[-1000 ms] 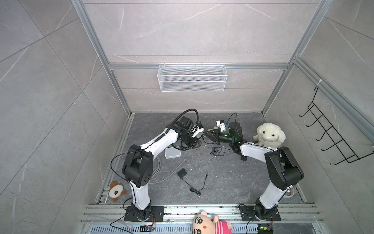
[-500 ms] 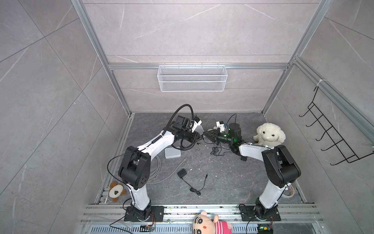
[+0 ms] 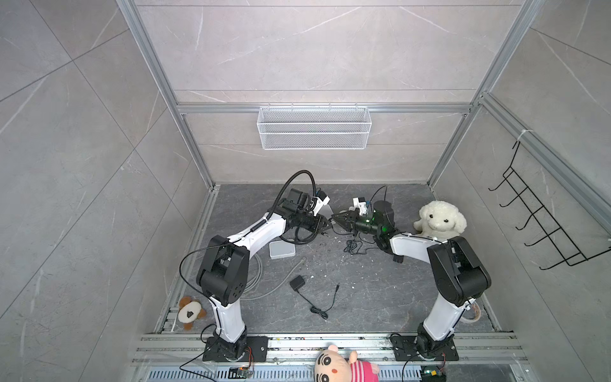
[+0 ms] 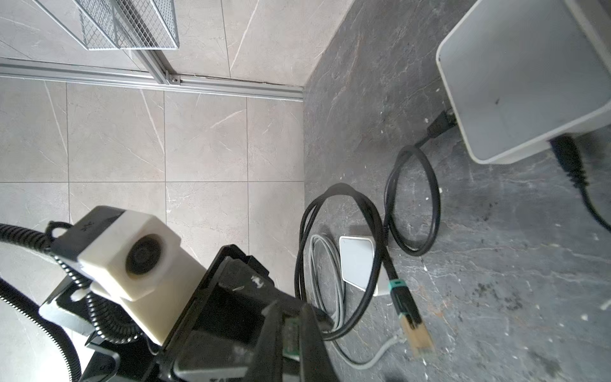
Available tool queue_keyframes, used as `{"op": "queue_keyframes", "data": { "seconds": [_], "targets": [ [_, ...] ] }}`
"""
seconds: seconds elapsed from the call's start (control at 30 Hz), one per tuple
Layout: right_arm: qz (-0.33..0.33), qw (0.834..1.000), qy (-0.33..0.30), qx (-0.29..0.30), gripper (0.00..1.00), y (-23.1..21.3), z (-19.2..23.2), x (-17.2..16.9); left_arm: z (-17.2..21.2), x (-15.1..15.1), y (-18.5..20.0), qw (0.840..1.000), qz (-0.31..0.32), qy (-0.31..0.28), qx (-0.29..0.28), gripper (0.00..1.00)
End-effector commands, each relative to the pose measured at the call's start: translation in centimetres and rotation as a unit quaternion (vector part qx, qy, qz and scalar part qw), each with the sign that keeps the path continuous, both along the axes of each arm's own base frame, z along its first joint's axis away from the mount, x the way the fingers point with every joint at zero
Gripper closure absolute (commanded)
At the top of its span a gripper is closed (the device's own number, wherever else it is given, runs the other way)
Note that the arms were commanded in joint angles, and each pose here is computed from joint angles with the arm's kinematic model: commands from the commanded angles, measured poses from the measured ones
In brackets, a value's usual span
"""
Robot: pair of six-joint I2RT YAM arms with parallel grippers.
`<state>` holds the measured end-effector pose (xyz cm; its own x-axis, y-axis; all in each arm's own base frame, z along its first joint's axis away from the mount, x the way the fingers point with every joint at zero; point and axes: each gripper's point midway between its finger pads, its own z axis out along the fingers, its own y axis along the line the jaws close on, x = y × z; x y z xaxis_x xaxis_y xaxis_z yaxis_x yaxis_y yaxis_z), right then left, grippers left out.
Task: Insert the plug into the switch port
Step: 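Hold the plug in the right gripper while left gripper keeps the cable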
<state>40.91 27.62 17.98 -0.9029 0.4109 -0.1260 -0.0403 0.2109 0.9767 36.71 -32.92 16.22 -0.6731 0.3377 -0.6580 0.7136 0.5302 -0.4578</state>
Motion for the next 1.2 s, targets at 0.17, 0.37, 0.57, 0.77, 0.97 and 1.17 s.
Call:
{"op": "queue_keyframes", "data": {
  "seconds": [0.17, 0.37, 0.57, 0.77, 0.97, 1.17],
  "targets": [
    [0.012, 1.000, -0.001, 0.009, 0.97, 0.9, -0.2, -0.3, 2.7, 0.9, -0.4, 0.999, -0.002, -0.023, -0.041, 0.71],
    [0.010, 1.000, -0.001, 0.011, 0.97, 1.0, -0.2, -0.1, 2.9, 0.9, 0.1, 0.998, -0.002, -0.023, -0.051, 0.72],
    [0.006, 1.000, 0.003, 0.012, 0.97, 0.9, -0.5, 0.1, 2.6, 0.8, 0.5, 0.999, -0.005, -0.016, -0.047, 0.77],
    [0.004, 1.000, 0.003, 0.016, 0.97, 1.0, -0.5, 0.1, 2.5, 1.0, 1.1, 0.999, 0.001, -0.016, -0.043, 0.75],
    [0.004, 1.000, 0.003, 0.018, 0.97, 0.9, -0.5, 0.1, 2.5, 1.0, 1.2, 0.999, 0.003, -0.015, -0.043, 0.71],
    [0.004, 1.000, 0.003, 0.020, 0.97, 1.0, -0.4, 0.2, 2.4, 0.6, 0.9, 0.999, -0.012, -0.004, -0.049, 0.80]
  ]
}}
